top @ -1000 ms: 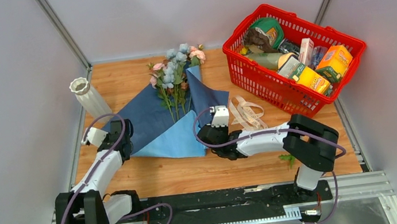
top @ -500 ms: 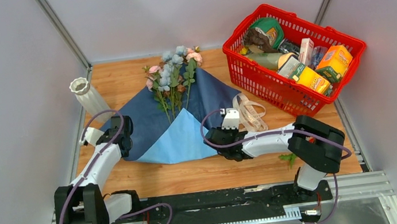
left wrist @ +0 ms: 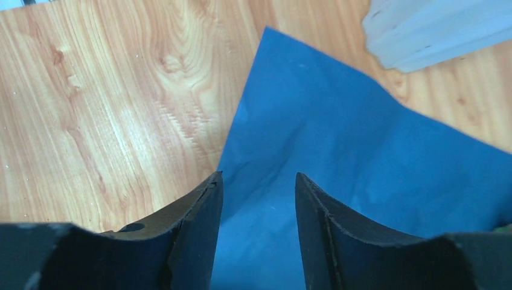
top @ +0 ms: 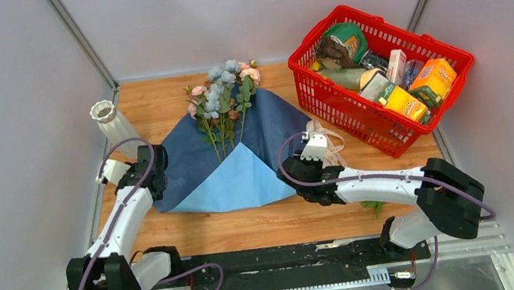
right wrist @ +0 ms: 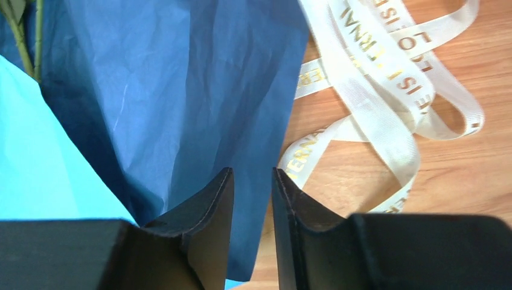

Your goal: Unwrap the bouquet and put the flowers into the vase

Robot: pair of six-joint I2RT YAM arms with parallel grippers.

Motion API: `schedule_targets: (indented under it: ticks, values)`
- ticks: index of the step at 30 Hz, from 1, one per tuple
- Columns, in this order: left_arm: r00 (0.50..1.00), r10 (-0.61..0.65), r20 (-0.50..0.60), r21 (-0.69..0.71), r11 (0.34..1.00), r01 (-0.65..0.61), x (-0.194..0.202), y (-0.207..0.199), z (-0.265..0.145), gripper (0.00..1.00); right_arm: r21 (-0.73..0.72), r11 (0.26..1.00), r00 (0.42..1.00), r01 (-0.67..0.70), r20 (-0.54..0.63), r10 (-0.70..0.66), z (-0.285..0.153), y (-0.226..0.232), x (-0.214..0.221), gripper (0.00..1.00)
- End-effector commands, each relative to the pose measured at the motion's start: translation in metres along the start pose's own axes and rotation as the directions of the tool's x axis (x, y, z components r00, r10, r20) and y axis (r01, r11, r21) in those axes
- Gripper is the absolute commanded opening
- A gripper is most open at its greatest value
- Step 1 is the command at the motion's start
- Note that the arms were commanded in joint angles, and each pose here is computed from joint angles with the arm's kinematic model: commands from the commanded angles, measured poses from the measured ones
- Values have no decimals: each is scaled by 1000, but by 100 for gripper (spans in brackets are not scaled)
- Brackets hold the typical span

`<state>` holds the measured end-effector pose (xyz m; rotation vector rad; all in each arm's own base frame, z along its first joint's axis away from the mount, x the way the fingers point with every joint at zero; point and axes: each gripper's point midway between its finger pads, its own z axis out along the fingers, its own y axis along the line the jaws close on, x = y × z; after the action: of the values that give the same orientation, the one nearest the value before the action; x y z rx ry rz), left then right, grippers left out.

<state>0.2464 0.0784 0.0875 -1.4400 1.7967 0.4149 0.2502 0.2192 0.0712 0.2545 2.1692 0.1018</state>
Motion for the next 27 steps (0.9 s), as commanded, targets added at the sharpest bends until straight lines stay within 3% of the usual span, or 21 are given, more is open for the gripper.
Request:
schedule_targets:
  ticks: [1,7,14,16,21,27]
  values:
    - [998,-49,42,83,996,45,-33,-12,-23,57,65,998,1000,-15,24,13,7,-28,-11,34]
    - [999,41,-35,317,948,-28,-34,-49,-52,59,146,988,998,-58,-28,63,28,-63,-8,33]
    - [984,144,-105,444,892,-83,-19,-67,-68,63,269,948,973,-172,-101,206,32,-109,9,30]
    - [972,193,-137,477,872,-106,-12,-71,-74,63,337,919,960,-207,-109,257,30,-129,14,35]
    - [927,345,-148,632,754,-179,-1,-87,-100,64,467,847,934,-253,-111,340,22,-170,25,33]
    - [889,443,-114,784,589,-194,16,-99,-123,64,544,751,894,-375,-2,448,-11,-207,27,35]
